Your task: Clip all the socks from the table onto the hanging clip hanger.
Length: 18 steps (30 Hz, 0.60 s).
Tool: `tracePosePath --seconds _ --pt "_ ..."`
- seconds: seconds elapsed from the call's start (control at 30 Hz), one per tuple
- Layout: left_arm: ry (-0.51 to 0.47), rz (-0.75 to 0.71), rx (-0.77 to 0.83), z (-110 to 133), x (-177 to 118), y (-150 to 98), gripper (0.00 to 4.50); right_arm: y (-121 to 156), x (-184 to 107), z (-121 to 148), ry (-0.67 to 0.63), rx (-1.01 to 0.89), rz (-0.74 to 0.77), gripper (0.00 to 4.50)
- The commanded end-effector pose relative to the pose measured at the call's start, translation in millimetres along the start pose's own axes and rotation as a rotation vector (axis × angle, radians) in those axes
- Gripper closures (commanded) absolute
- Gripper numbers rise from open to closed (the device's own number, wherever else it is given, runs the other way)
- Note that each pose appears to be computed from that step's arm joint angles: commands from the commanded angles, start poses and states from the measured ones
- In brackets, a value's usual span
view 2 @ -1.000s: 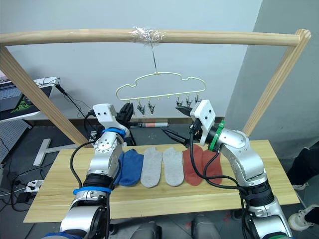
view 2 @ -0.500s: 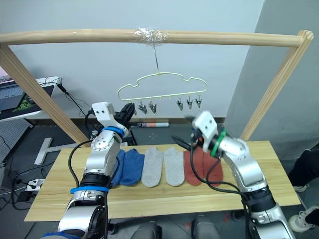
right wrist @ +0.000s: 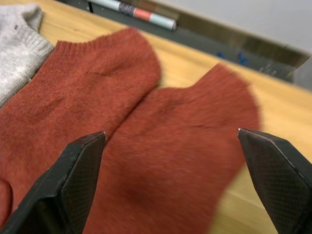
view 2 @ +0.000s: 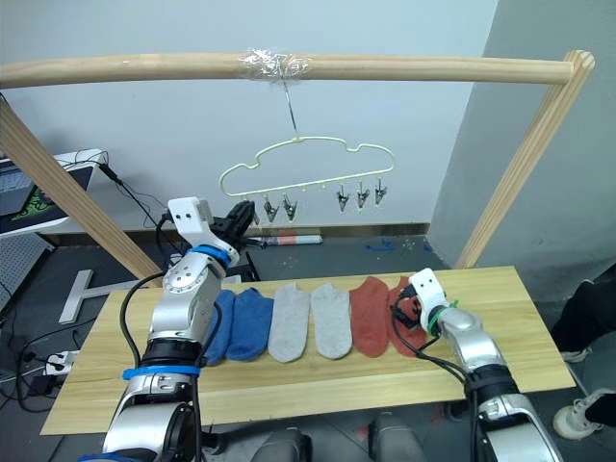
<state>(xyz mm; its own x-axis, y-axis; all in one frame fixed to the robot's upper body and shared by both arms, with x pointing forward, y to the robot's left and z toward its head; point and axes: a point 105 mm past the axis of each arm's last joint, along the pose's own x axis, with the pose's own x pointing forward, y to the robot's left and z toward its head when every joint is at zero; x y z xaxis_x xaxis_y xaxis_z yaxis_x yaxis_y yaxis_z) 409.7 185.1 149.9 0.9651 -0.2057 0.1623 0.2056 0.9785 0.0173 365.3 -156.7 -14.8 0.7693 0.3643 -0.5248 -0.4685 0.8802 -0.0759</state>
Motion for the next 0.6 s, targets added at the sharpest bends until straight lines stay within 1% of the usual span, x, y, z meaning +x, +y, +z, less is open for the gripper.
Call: tracePosePath --seconds 0.03,0.2,0.27,0.33,0.37,0.4,0.47,0.6 --pt "-0.026 -0.008 0.021 8.7 -1.4 -1.4 4.48 -13.1 4.4 2.7 0.001 0.002 -0.063 0.0" --pt "-0.024 -0.004 0.023 9.1 -3.5 0.2 4.48 -3.7 9.5 -11.4 0.061 0.0 -0.013 0.0" --pt "-0.024 -0.013 0.03 9.5 -3.8 -1.4 4.48 0.5 7.7 -35.7 0.146 -0.035 0.016 0.0" --pt "-0.026 -0.018 0.035 10.4 -4.0 -2.4 4.48 0.4 4.5 -49.7 0.19 -0.068 0.03 0.0" --pt "-0.027 -0.019 0.036 10.9 -4.1 -2.5 4.5 -0.5 3.0 -53.0 0.198 -0.085 0.033 0.37" --pt "-0.027 -0.019 0.036 11.1 -4.5 -2.3 4.5 -0.9 0.8 -56.9 0.208 -0.072 0.042 0.56" --pt "-0.021 -0.027 0.036 10.0 -4.9 -3.2 4.5 -1.8 -2.1 -60.8 0.213 -0.02 0.052 1.19" --pt "-0.018 -0.041 0.026 8.8 -6.2 -5.8 4.5 -1.8 -6.5 -66.4 0.22 0.022 0.082 2.55"
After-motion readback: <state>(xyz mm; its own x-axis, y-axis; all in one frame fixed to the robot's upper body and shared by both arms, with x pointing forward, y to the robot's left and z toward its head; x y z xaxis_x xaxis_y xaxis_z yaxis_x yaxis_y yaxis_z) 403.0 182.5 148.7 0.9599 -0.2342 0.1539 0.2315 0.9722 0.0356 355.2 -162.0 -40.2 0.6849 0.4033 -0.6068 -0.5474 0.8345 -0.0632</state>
